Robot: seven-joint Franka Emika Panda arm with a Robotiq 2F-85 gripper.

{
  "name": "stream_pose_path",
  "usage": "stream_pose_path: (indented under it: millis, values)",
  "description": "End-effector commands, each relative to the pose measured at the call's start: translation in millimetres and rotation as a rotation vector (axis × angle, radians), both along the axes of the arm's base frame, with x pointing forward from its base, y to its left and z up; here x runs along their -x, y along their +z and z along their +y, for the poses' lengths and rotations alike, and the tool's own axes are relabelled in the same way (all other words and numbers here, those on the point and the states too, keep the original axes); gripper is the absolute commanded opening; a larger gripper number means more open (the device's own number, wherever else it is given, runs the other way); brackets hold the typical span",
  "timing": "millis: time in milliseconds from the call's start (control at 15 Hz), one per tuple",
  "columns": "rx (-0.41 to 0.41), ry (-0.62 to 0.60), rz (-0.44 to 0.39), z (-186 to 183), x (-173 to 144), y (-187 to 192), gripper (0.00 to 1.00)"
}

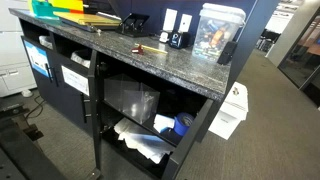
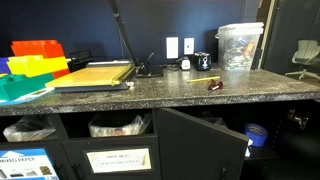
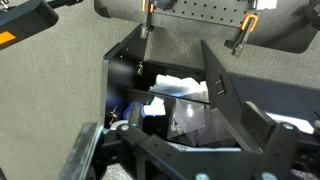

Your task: Close the cabinet door on the left

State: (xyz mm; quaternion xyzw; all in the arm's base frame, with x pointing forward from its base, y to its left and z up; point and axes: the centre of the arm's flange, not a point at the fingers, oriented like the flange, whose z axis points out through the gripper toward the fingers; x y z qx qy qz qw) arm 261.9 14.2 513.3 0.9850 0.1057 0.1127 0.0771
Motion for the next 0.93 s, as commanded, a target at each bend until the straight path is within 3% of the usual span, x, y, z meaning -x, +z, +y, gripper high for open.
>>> stream_pose_path:
  millis: [0,333,600,867]
  values:
    - [0.0,0.0,-0.001,0,0,0,1.0]
    - [0.0,0.0,-0.002,0,0,1,1.0]
    - [0.019,-0.056,0.071,38,-54,-52,1.0]
    - [-0.016,-0.134,0.121,68,-97,-122,1.0]
